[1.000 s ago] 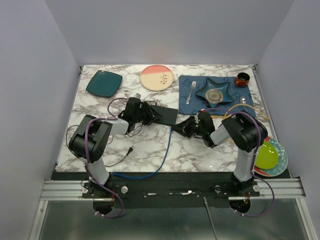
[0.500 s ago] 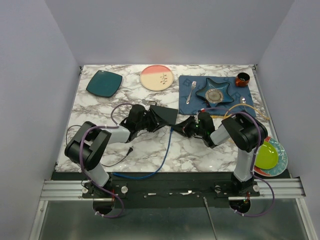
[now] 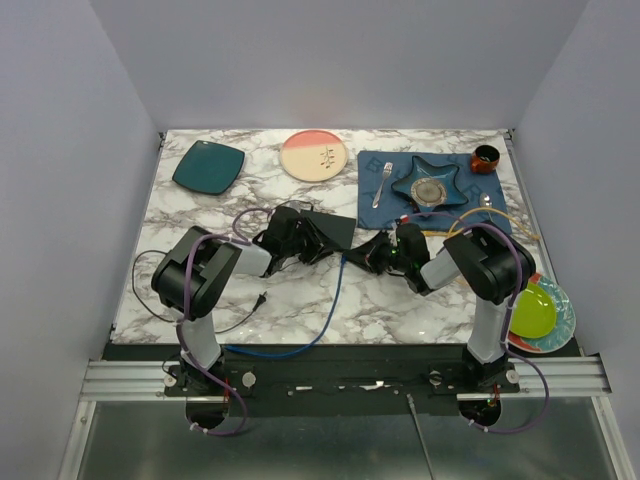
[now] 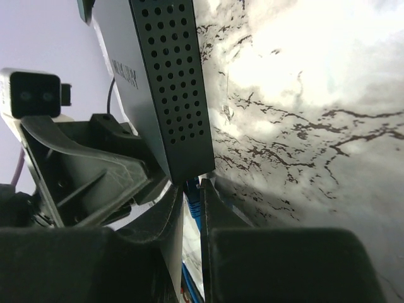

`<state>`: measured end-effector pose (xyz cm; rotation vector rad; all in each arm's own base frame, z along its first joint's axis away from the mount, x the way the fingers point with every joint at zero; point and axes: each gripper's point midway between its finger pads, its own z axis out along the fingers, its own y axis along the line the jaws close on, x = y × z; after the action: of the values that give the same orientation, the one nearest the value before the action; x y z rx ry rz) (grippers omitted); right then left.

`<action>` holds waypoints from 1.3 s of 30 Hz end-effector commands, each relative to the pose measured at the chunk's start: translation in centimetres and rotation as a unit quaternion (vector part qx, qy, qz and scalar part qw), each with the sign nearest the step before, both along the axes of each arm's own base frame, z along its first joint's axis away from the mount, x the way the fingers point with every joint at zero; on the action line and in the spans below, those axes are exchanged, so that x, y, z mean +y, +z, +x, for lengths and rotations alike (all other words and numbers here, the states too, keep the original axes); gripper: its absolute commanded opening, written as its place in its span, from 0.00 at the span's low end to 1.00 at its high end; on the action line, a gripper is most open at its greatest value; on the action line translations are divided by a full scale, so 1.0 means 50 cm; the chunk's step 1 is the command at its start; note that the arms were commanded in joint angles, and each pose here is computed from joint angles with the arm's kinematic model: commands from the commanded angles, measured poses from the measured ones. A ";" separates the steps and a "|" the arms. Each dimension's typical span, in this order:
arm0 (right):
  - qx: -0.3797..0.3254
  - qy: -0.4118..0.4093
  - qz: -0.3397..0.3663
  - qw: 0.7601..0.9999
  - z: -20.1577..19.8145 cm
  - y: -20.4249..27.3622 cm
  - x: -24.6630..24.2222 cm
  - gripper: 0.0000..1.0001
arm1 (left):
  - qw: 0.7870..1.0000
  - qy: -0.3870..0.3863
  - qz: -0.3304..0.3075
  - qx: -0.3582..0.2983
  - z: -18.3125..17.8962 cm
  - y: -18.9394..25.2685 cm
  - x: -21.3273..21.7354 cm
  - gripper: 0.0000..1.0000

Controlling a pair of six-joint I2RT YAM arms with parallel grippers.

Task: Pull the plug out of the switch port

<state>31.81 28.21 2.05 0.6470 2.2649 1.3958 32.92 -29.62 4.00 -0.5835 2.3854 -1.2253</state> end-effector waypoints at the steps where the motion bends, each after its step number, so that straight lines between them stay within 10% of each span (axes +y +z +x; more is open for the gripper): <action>1: 0.045 0.020 -0.052 0.997 -0.049 -0.077 -0.022 0.01 | 1.000 0.022 0.004 0.004 0.025 -0.003 0.000 0.46; 18: 0.021 0.097 -0.052 0.994 -0.117 -0.058 -0.006 0.01 | 0.999 0.033 -0.011 -0.021 0.052 0.053 0.003 0.46; 29: -0.169 0.063 -0.330 0.927 -0.035 0.201 -0.136 0.01 | 0.978 0.084 0.071 -0.177 0.017 0.289 0.144 0.49; 39: -0.260 -0.047 -0.429 0.864 -0.073 0.524 -0.297 0.00 | 0.976 0.096 0.063 -0.184 -0.074 0.302 0.197 0.50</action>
<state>29.61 18.48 26.94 0.0374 2.0151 0.6059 30.83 -21.27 22.98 -0.4369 1.9270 -1.0814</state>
